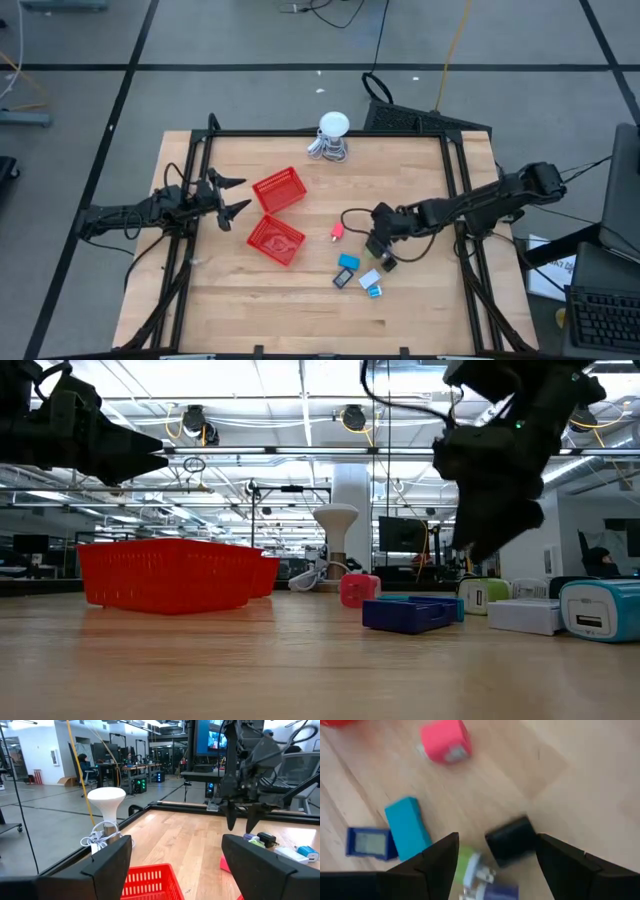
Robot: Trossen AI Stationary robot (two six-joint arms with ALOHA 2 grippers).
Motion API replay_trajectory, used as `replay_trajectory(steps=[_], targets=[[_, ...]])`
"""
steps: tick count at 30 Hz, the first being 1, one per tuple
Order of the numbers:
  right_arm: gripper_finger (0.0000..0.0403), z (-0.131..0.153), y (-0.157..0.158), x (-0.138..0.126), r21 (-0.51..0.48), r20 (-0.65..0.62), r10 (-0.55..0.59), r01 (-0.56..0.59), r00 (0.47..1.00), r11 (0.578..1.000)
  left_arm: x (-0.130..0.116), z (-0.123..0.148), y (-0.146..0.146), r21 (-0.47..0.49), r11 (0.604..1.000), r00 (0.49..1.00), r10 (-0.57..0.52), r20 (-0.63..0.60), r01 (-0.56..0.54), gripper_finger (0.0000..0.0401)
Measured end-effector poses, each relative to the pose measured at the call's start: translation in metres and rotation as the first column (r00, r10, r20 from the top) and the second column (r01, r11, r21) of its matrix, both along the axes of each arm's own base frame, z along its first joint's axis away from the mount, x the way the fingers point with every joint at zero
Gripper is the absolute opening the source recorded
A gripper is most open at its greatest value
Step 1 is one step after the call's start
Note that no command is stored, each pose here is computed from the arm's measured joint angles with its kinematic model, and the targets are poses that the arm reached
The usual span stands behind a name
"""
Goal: Pick & Place Office items
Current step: Put the top black charger adapter into the top red basket
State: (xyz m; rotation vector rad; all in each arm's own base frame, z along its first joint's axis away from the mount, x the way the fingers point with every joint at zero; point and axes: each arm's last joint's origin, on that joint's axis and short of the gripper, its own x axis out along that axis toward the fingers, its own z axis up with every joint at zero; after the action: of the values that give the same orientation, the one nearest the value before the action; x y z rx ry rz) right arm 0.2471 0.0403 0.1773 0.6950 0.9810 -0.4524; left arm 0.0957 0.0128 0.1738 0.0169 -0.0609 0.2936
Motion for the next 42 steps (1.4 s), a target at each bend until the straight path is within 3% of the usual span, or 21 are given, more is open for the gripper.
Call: replay_trajectory(steps=[8, 16, 22, 25, 33, 36, 42], targets=[[0.0243, -0.011, -0.001, -0.007, 0.056, -0.029, -0.066, 0.068, 0.997, 0.996, 0.0, 0.0, 0.0, 0.0, 1.0, 1.0, 0.0, 0.0, 0.0, 0.0328], [0.0242, -0.029, -0.003, -0.009, 0.099, 0.113, -0.088, 0.077, 0.99, 0.992, 0.0, 0.0, 0.0, 0.0, 1.0, 1.0, 0.0, 0.0, 0.0, 0.0316], [0.0242, -0.038, -0.014, -0.014, -0.018, 0.141, -0.134, 0.138, 0.981, 0.99, 0.0, 0.0, 0.0, 0.0, 1.0, 1.0, 0.0, 0.0, 0.0, 0.0306], [0.0242, -0.039, -0.017, -0.015, -0.028, 0.133, -0.143, 0.148, 0.981, 0.989, 0.0, 0.0, 0.0, 0.0, 1.0, 1.0, 0.0, 0.0, 0.0, 0.0307], [0.0242, -0.039, -0.012, -0.015, -0.019, 0.134, -0.093, 0.096, 0.987, 0.995, 0.0, 0.0, 0.0, 0.0, 1.0, 1.0, 0.0, 0.0, 0.0, 0.0323], [0.0242, -0.037, -0.013, -0.014, 0.027, 0.136, -0.051, 0.048, 0.989, 0.999, 0.0, 0.0, 0.0, 0.0, 1.0, 1.0, 0.0, 0.0, 0.0, 0.0328], [0.0242, -0.023, -0.011, -0.008, 0.093, 0.266, 0.078, -0.106, 0.961, 0.99, 0.0, 0.0, 0.0, 0.0, 1.0, 1.0, 0.001, 0.0, -0.001, 0.032]])
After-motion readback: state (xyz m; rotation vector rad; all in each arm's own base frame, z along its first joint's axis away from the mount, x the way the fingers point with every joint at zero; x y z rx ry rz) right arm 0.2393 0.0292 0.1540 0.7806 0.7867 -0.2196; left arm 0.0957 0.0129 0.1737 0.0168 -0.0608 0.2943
